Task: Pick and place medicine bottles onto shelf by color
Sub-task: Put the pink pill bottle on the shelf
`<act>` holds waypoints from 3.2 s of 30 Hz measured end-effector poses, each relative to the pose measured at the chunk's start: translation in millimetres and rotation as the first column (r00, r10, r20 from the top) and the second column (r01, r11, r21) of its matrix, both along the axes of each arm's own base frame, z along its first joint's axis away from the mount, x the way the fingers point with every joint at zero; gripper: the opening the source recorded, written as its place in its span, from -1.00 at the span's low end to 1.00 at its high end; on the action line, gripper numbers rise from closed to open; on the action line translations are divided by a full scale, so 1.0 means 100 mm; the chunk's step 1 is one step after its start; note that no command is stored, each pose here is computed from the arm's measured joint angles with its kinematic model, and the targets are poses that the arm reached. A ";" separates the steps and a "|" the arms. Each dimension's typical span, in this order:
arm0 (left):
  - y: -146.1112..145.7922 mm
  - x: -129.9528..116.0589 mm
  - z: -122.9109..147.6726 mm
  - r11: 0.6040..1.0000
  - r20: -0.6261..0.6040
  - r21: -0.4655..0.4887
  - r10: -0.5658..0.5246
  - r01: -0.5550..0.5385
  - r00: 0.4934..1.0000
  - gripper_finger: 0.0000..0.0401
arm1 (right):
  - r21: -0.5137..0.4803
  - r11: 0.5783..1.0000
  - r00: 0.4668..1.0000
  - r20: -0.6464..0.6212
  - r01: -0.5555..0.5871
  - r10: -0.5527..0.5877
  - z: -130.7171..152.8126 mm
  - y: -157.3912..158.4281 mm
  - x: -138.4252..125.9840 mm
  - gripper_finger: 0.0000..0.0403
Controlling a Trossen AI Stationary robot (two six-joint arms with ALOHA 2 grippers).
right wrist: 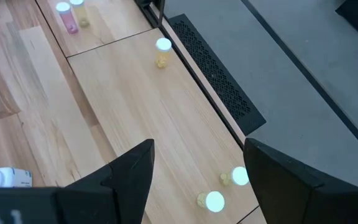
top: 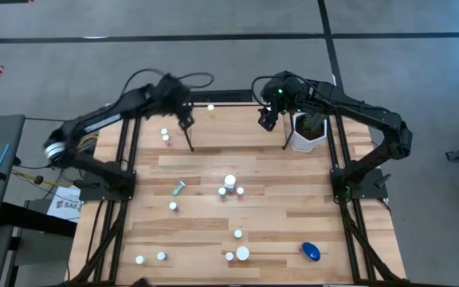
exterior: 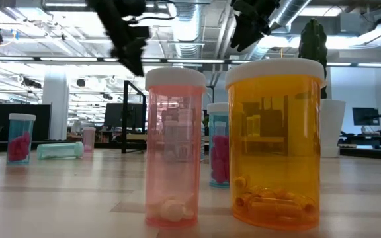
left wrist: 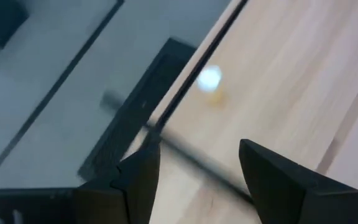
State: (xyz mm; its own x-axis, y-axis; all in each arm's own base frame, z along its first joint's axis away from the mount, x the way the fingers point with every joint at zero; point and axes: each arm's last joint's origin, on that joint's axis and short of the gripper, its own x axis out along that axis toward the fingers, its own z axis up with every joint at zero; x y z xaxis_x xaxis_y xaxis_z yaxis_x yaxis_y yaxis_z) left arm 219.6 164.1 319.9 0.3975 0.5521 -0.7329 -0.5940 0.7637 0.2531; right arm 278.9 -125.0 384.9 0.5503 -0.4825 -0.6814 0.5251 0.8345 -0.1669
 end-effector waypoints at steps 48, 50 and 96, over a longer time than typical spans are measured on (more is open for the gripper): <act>-0.45 -0.60 -1.26 0.497 0.076 -0.450 0.849 -0.742 0.522 0.20 | 0.000 1.000 1.000 0.000 0.000 0.000 0.00 0.00 0.00 0.34; -0.44 -0.61 -1.29 0.491 0.082 -0.454 0.854 -0.743 0.514 0.20 | 0.000 1.000 1.000 0.000 0.000 0.000 0.00 0.00 0.00 0.34; -0.27 -0.43 -1.59 0.473 0.046 -0.410 0.864 -0.780 0.501 -0.46 | 0.000 1.000 1.000 0.000 0.000 0.000 0.00 0.00 0.00 0.34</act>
